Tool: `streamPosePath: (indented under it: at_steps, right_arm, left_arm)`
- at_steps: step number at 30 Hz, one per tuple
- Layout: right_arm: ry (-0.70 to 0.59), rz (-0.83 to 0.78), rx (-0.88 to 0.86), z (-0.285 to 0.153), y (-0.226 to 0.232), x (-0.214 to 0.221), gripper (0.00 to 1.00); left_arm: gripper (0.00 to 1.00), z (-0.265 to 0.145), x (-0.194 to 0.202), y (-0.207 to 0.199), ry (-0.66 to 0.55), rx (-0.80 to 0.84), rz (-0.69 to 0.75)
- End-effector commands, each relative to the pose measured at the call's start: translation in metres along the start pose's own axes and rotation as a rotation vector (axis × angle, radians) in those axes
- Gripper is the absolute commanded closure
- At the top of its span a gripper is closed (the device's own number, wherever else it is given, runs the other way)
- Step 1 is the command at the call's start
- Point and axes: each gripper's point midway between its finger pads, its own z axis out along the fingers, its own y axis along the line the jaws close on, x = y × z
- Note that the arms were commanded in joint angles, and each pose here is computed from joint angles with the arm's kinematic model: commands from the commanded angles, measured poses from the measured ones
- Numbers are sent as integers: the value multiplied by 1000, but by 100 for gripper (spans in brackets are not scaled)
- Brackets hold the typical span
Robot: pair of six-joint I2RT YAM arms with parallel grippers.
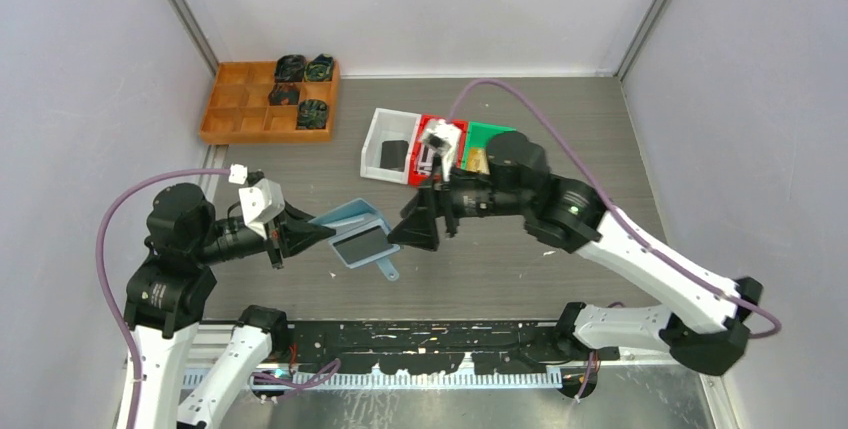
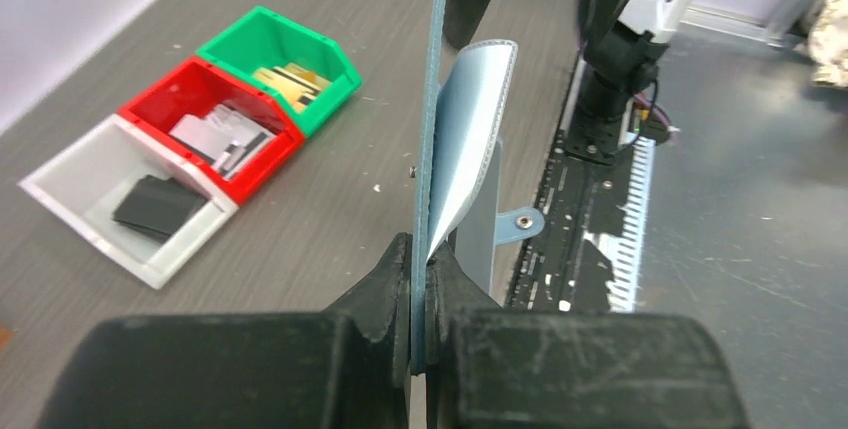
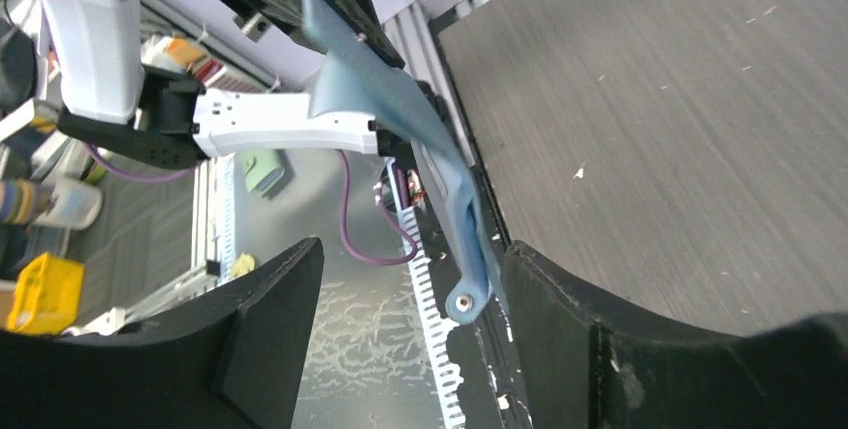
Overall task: Take the credit cards out of the card holder
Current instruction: Remove the credit card from the card holder.
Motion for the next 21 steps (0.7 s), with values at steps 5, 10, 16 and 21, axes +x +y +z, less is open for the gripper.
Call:
streamPosePath:
  at_steps: [5, 10, 16, 21]
  right_arm:
    - [58, -57, -186, 41, 32, -11, 36]
    - [65, -56, -216, 57, 38, -13, 51]
    - [15, -39, -280, 61, 49, -18, 87]
    - [-167, 10, -209, 61, 41, -47, 99]
  left_arm:
    - [100, -5, -13, -26, 8, 129, -55]
    - [100, -6, -9, -32, 32, 163, -88]
    - [74, -2, -10, -26, 36, 139, -142]
    - [13, 4, -15, -5, 6, 13, -281]
